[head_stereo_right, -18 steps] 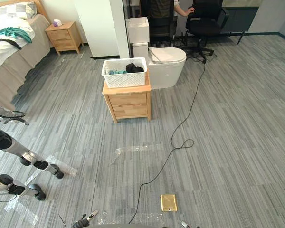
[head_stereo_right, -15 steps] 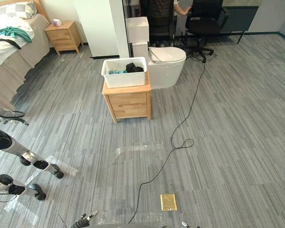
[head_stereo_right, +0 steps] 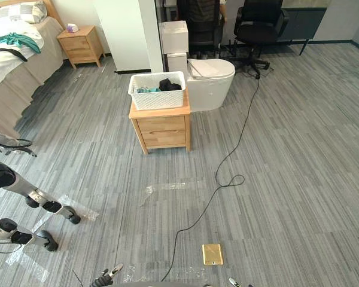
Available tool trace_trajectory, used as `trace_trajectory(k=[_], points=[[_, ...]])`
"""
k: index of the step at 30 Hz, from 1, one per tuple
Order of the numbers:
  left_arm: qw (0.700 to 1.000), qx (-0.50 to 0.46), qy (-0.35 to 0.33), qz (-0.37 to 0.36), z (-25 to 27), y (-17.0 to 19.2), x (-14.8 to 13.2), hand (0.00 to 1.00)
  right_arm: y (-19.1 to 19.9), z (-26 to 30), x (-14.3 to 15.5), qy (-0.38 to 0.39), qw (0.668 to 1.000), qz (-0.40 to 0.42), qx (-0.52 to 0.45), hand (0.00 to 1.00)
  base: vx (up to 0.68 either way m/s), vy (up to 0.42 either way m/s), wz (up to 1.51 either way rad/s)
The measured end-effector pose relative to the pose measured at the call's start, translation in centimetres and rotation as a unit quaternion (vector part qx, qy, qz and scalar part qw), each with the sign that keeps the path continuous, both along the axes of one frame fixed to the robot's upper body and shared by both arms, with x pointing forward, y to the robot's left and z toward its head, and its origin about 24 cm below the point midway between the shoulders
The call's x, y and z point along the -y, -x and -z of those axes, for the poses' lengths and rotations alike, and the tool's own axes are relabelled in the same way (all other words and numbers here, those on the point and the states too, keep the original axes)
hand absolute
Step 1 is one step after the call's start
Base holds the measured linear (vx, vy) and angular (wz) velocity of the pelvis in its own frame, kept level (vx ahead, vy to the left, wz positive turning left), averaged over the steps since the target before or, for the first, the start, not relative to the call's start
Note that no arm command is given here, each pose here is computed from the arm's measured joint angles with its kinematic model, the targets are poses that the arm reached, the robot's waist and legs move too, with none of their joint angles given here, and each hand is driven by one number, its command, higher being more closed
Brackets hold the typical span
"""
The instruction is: Pick up the laundry basket with both hands and put the clothes into the washing machine.
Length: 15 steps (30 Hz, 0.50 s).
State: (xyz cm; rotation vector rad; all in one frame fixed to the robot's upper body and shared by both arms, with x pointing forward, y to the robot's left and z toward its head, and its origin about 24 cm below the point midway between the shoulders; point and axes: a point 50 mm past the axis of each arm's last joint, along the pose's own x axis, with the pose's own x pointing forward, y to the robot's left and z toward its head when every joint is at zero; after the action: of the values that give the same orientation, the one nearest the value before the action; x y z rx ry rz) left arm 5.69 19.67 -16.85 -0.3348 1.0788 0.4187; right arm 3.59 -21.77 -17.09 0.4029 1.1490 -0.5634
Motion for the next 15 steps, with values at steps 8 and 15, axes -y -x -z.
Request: trace_trajectory(k=[8, 15], points=[[1.0, 0.0, 0.0, 0.0, 0.0, 0.0, 0.01, 0.0, 0.01, 0.01, -0.02, 0.0, 1.0, 0.0, 0.0, 0.0, 0.0, 0.0, 0.0], [1.0, 0.001, 0.0, 0.0, 0.0, -0.01, 0.0, 0.0, 0.01, 0.01, -0.05, -0.001, 1.0, 0.0, 0.0, 0.0, -0.01, -0.001, 0.0]])
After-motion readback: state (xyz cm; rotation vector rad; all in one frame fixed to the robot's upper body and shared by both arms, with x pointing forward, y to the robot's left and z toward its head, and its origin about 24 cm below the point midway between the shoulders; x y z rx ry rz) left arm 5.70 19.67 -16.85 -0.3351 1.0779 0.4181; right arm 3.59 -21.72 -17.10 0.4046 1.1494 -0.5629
